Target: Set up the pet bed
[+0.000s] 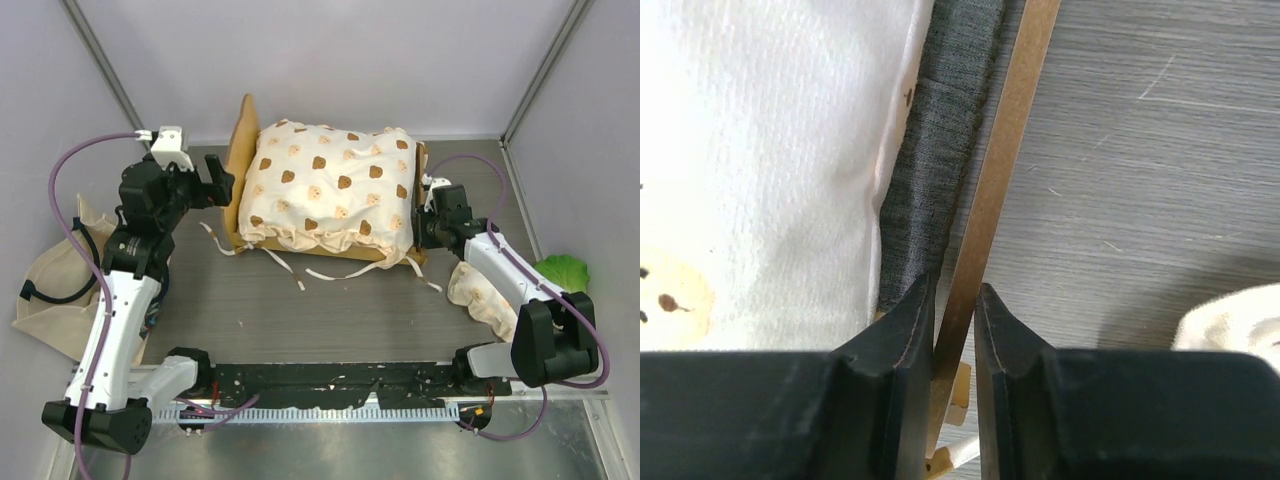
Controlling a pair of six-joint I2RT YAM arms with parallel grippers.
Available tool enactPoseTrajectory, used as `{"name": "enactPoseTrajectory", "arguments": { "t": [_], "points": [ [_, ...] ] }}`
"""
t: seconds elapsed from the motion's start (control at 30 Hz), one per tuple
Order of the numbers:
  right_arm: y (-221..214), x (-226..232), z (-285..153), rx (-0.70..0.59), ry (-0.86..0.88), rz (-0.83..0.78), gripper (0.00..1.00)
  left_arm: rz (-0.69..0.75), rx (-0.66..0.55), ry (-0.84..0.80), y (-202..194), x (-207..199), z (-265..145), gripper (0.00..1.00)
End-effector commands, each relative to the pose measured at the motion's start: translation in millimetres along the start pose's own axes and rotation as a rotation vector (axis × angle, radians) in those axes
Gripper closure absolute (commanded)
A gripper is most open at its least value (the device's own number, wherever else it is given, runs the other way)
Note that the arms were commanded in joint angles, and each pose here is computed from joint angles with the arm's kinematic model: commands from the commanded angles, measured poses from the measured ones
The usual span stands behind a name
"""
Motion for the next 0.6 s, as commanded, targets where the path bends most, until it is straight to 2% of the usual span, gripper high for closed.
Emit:
{"name": "enactPoseTrajectory", "arguments": {
  "t": [0.0,0.07,0.1,0.13,0.17,0.2,0.23,0.27,0.33,0.37,0.43,0.47,0.5,0.57],
  "points": [
    [27,-3,-23,-0.033,-0.088,-0.084,0.69,0.007,-0.042,-0.099,14,-11,-20,0.0],
    [33,-10,-39,-0.027,-0.208,-0.003,0.61,-0.003,-0.042,-0.122,13,-14,-23,0.0],
    [43,-12,-51,-0.077,-0.249,0.044,0.59,-0.008,-0.048,-0.126,13,-14,-23,0.0],
    [48,-18,-61,-0.142,-0.345,0.159,0.55,-0.02,-0.052,-0.135,12,-15,-23,0.0],
    [53,-19,-84,-0.249,-0.371,0.261,0.4,-0.025,-0.047,-0.139,9,-16,-22,0.0],
    [50,-21,-90,-0.3,-0.395,0.344,0.38,-0.03,-0.052,-0.144,9,-16,-22,0.0],
    [51,-26,-100,-0.418,-0.469,0.573,0.38,-0.037,-0.051,-0.149,8,-17,-21,0.0],
    [48,-27,-119,-0.513,-0.464,0.706,0.34,-0.038,-0.044,-0.159,5,-19,-20,0.0],
    [24,-30,-119,-0.55,-0.469,0.871,0.26,-0.043,-0.033,-0.166,2,-21,-17,0.0],
    [19,-32,-120,-0.607,-0.474,1.039,0.2,-0.044,-0.028,-0.173,1,-22,-16,0.0],
    [-3,-37,-123,-0.603,-0.524,1.15,0.19,-0.056,-0.022,-0.183,1,-25,-13,0.0],
    [-6,-42,-123,-0.663,-0.559,1.312,0.18,-0.075,-0.017,-0.197,0,-27,-12,0.0],
    [-27,-48,-126,-0.613,-0.672,1.347,0.18,-0.087,-0.02,-0.202,1,-28,-11,0.0],
    [-39,-56,-129,-0.663,-0.76,1.442,0.18,-0.121,-0.016,-0.212,0,-31,-9,0.0]
  ]
}}
Point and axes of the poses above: each gripper's point midway between its finger pads, its own z axis out along the fingers, its own x axis along the line the jaws close on, y = z × x, the point moved 8 cm from there along -z, back along the fingers, and after that the axes turned 3 degrees about z, right-handed, at the moved point
